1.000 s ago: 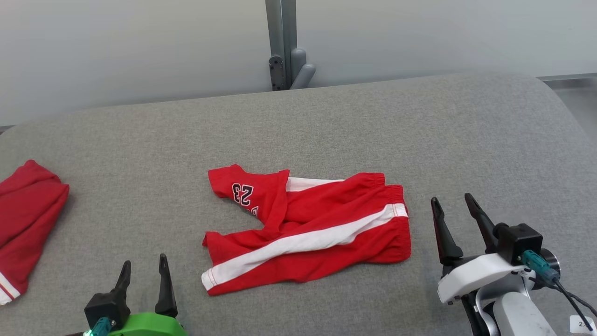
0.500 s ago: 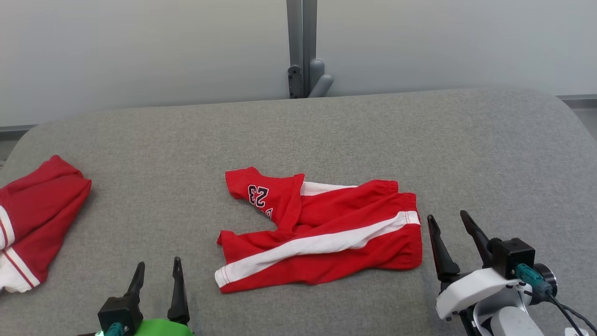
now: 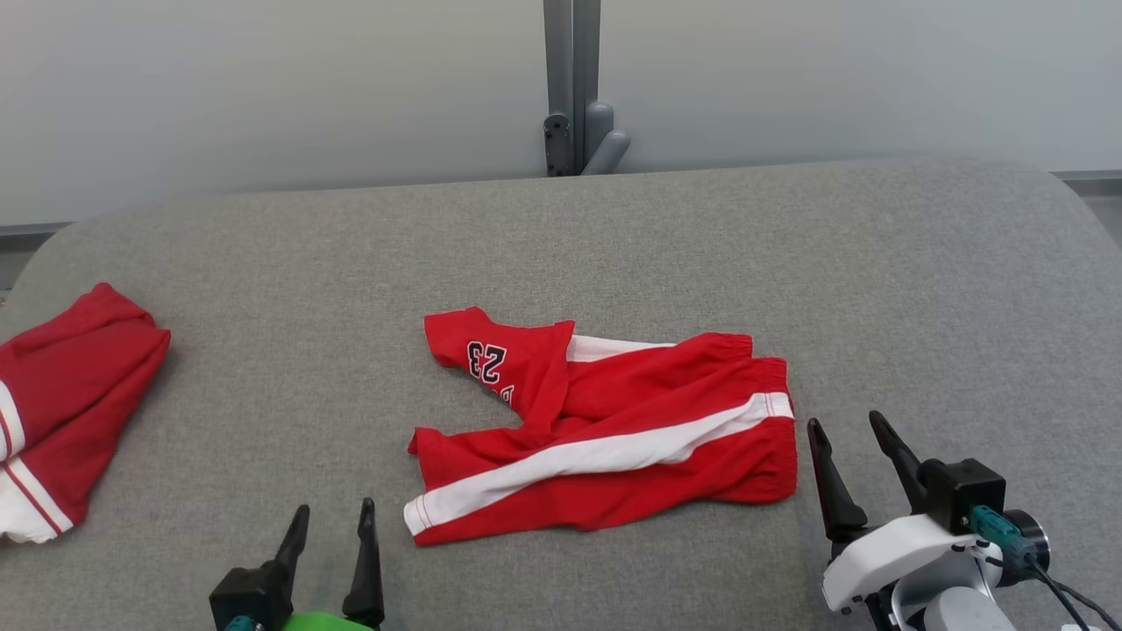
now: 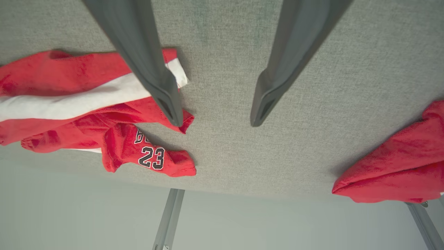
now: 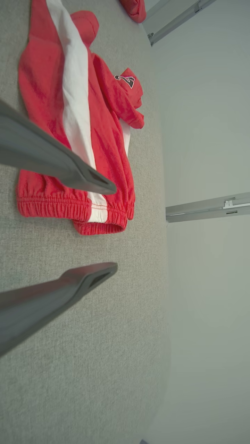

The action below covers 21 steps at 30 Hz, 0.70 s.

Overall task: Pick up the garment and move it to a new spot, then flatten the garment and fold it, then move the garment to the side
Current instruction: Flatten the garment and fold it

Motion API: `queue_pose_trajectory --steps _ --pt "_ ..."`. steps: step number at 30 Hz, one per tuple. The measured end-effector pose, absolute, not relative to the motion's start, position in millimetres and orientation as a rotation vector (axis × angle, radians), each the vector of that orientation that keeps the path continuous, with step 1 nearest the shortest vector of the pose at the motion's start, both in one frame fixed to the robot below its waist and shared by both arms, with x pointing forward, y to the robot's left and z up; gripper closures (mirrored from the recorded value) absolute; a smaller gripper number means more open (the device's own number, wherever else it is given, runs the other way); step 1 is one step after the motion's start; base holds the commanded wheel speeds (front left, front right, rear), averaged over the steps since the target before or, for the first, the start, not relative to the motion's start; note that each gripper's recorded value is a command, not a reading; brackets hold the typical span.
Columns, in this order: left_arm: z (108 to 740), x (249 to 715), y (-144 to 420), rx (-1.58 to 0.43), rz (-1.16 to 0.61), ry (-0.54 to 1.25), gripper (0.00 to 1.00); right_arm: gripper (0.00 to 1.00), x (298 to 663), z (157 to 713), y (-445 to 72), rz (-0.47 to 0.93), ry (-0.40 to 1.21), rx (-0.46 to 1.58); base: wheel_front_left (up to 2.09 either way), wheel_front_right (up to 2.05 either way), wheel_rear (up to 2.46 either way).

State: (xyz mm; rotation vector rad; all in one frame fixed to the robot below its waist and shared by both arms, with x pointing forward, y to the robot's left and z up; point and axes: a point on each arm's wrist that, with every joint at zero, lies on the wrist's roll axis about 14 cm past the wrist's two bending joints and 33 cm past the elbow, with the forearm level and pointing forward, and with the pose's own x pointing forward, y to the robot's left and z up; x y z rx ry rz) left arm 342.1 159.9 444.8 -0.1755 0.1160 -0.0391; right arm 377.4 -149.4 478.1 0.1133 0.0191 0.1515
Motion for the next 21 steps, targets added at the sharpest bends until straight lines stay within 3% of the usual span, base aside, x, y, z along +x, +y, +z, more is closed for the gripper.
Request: queue_pose_trajectory --steps 11,21 --pt "410 352 113 -0.342 -0.167 0.254 0.0 0.0 396 461 -148 0.168 0.067 0.11 0.0 0.0 0.0" --pt "378 357 105 -0.425 -0.157 0.364 0.0 0.0 413 445 -145 0.181 0.106 0.114 0.0 0.0 0.0"
